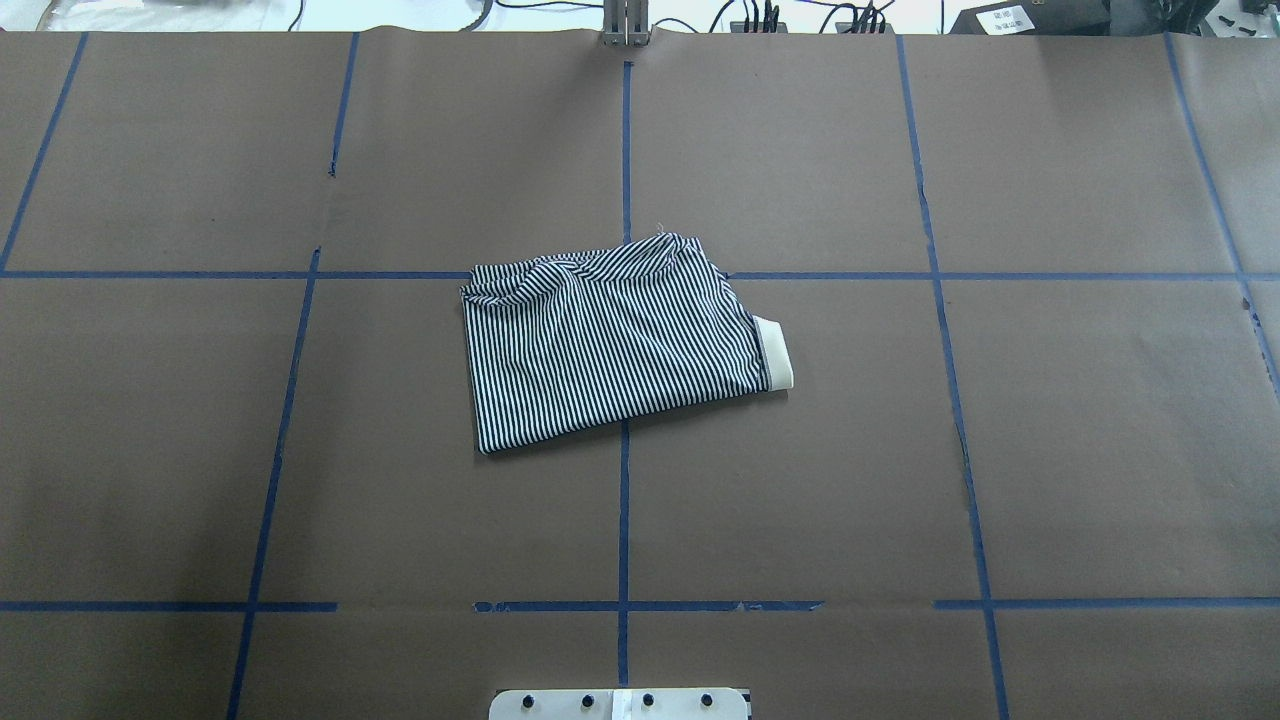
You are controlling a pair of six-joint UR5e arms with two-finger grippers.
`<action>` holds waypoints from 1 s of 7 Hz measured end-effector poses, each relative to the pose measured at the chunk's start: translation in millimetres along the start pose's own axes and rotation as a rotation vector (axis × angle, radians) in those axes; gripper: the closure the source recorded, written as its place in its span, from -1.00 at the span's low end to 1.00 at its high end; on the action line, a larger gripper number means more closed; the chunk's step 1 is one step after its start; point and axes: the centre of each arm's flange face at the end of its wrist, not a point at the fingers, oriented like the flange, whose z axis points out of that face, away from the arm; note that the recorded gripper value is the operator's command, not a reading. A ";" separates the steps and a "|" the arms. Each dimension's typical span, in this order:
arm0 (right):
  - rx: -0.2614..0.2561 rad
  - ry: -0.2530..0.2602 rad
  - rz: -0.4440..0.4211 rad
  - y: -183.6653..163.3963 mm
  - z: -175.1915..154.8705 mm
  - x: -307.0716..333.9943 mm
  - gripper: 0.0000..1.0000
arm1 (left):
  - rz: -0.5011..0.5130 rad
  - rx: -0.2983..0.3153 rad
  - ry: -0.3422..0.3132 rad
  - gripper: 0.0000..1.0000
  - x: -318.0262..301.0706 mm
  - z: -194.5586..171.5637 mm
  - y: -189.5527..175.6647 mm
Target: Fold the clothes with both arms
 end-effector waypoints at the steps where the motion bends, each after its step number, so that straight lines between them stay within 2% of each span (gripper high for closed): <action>1: 0.010 0.000 -0.008 1.0 -5.2 -4.8 -1.00 | 0.001 0.003 0.003 -1.00 0.0 0.4 0.9; 5: 0.025 0.014 -0.022 4.1 -13.0 -10.9 -1.00 | 0.001 0.006 -0.013 -1.00 -0.2 -1.2 -0.4; 7: 0.024 0.016 -0.022 4.9 -13.0 -10.7 -1.00 | 0.002 0.008 -0.057 -1.00 -2.9 -3.2 -2.3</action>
